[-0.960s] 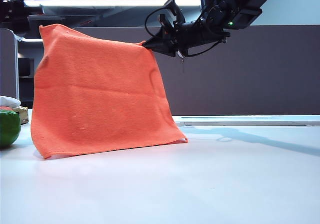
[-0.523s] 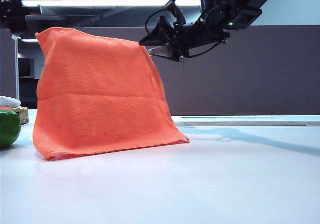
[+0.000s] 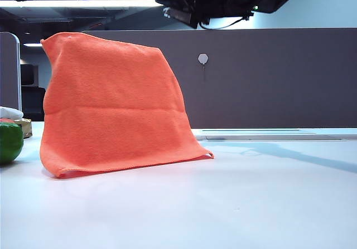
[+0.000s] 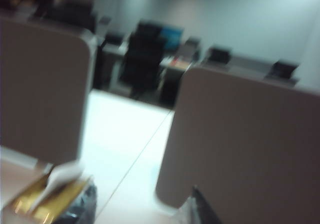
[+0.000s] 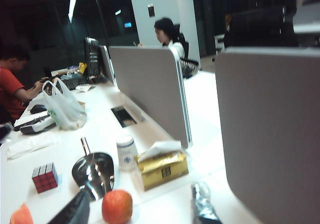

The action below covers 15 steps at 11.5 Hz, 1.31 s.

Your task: Pick up the cloth from the table and use it to cover the mirror.

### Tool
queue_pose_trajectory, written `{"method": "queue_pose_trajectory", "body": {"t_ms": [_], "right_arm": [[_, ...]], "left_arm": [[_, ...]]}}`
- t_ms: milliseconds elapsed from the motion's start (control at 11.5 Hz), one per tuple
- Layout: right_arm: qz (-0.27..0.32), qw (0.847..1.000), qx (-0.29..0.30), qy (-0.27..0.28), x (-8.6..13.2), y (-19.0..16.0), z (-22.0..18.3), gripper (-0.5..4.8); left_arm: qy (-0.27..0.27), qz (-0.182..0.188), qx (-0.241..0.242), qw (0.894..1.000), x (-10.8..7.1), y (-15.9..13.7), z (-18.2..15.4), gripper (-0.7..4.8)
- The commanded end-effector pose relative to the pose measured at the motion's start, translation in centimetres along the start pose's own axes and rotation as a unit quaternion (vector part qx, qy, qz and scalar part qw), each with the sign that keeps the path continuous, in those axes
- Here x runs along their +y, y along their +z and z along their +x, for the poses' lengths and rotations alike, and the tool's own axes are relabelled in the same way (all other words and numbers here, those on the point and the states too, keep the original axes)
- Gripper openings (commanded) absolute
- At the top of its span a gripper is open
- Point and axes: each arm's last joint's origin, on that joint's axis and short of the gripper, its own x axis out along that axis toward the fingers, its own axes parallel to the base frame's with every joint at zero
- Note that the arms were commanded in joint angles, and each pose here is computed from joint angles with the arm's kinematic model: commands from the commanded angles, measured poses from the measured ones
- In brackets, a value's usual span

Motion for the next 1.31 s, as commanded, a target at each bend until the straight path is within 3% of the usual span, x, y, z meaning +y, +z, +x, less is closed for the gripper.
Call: {"method": "queue_pose_trajectory", "body": {"t_ms": [87,262,349,523,611,785,872,1047,1309], "right_arm": [[-0.025,0.999,-0.023,-0.014,-0.6,2.7,-1.5,1.51],[-0.012,0.999,-0.014,-0.041,-1.2,3.5,-2.8,0.88],[0.012,0.996,0.002,-0.086,-1.7,4.4,-4.3,-0.08],[0.028,0.983,0.043,-0.175,-2.3,6.8,-8.1,-0.08],[-0.022,0.963,0.096,-0.250,-1.2,8.3,-10.0,-0.08],[-0.053,0.944,0.130,-0.300,0.0,9.3,-10.7,-0.08],[-0.094,0.908,0.175,-0.370,2.7,11.5,-12.3,-0.08],[-0.115,0.900,0.173,-0.385,5.7,14.2,-13.6,-0.08],[-0.146,0.886,0.142,-0.418,10.3,18.0,-15.6,-0.08]], "left_arm": [[-0.033,0.036,-0.051,0.998,-0.1,2.7,-1.0,0.92],[-0.026,0.041,-0.057,0.997,0.5,3.9,-1.7,-0.01],[-0.030,0.048,-0.049,0.997,1.2,4.8,-2.4,-0.07],[-0.063,0.067,0.012,0.996,3.1,6.0,-4.2,-0.07],[-0.078,0.070,0.042,0.994,3.5,6.2,-5.2,-0.07],[-0.088,0.065,0.053,0.993,3.6,6.3,-5.6,-0.07],[-0.141,0.043,0.067,0.987,3.3,6.6,-6.3,-0.07],[-0.163,0.023,0.070,0.984,3.2,7.1,-7.1,-0.07],[-0.157,0.043,0.061,0.985,3.7,8.4,-9.4,-0.07]]}}
